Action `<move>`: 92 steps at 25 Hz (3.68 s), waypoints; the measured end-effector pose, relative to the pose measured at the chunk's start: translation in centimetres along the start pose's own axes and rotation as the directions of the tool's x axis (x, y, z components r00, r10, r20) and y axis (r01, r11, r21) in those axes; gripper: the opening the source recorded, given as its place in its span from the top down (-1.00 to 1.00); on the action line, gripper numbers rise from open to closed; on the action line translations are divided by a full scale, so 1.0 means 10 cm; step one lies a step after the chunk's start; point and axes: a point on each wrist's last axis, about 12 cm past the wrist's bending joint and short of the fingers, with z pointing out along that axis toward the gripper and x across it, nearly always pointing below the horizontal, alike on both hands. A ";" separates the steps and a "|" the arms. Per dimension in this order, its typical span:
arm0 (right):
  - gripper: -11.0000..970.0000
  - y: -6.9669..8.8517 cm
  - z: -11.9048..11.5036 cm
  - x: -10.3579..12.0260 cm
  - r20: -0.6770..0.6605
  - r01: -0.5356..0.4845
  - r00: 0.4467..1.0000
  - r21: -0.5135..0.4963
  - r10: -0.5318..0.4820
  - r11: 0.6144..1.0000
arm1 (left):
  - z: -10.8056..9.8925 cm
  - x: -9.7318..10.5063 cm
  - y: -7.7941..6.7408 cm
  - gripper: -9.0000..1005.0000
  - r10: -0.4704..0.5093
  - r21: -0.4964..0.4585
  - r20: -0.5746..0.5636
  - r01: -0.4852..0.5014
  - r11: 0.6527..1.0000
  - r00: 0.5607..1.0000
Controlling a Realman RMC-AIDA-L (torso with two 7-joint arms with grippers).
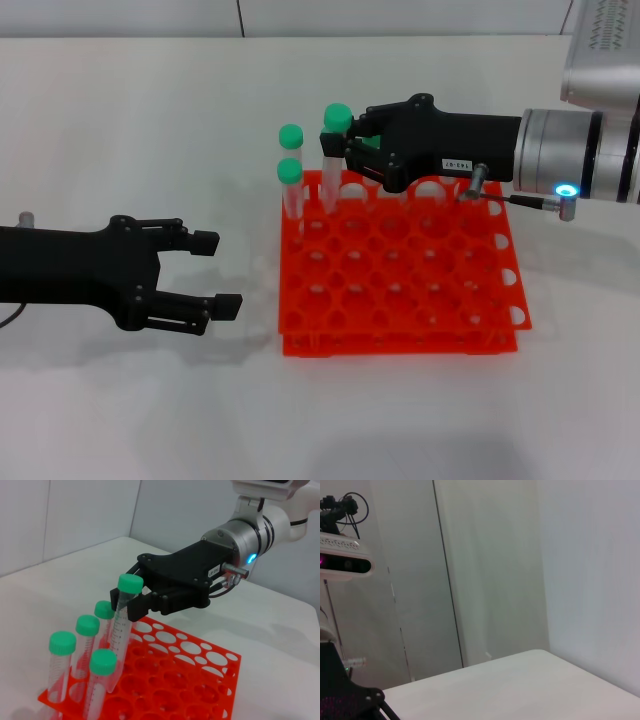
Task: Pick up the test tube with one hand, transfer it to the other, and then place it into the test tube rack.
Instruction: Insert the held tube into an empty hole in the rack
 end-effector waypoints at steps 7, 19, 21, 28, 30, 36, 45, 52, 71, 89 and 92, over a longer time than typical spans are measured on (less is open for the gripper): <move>0.58 -0.01 0.00 0.01 -0.004 -0.002 1.000 0.008 0.002 1.000 | 0.00 0.00 0.00 -0.72 0.001 0.000 0.001 -0.001 1.000 1.000; 0.58 -0.02 -0.02 0.02 -0.004 -0.003 1.000 0.014 0.004 1.000 | 0.00 0.00 0.00 -0.72 -0.001 0.001 0.000 0.001 1.000 1.000; 0.58 -0.02 -0.02 0.03 -0.005 -0.004 1.000 0.015 0.004 1.000 | 0.00 0.00 0.00 -0.72 -0.001 0.001 -0.001 0.001 1.000 1.000; 0.57 0.00 -0.03 0.01 0.000 -0.003 1.000 0.006 0.003 1.000 | 0.00 0.00 0.00 -0.72 -0.003 0.002 -0.002 0.003 1.000 1.000; 0.57 0.00 -0.03 0.01 0.001 -0.004 1.000 0.003 0.004 1.000 | 0.01 0.00 0.00 -0.72 -0.003 0.003 -0.002 0.003 1.000 1.000; 0.57 0.00 -0.03 0.02 0.000 -0.004 1.000 0.003 0.004 1.000 | 0.01 0.00 0.00 -0.72 -0.004 0.003 -0.002 0.004 1.000 1.000; 0.57 0.00 -0.02 0.03 -0.004 -0.005 1.000 0.008 0.005 1.000 | 0.01 -0.01 0.00 -0.72 0.000 0.005 -0.003 0.000 1.000 1.000; 0.57 -0.02 -0.03 0.04 -0.011 -0.005 1.000 0.023 0.005 1.000 | 0.03 -0.02 0.01 -0.72 -0.001 0.013 -0.003 0.001 1.000 1.000; 0.56 -0.01 -0.02 0.12 -0.032 -0.011 0.999 0.027 0.012 1.000 | 0.03 -0.02 0.01 -0.72 -0.001 0.013 -0.002 0.001 1.000 1.000; 0.55 -0.02 -0.04 0.18 -0.045 -0.005 0.999 0.045 0.007 0.999 | 0.04 -0.04 0.01 -0.72 0.003 0.016 -0.002 -0.003 1.000 1.000; 0.55 -0.03 -0.04 0.18 -0.039 -0.009 0.999 0.048 0.011 0.999 | 0.04 -0.04 0.01 -0.72 0.003 0.015 -0.001 -0.003 1.000 1.000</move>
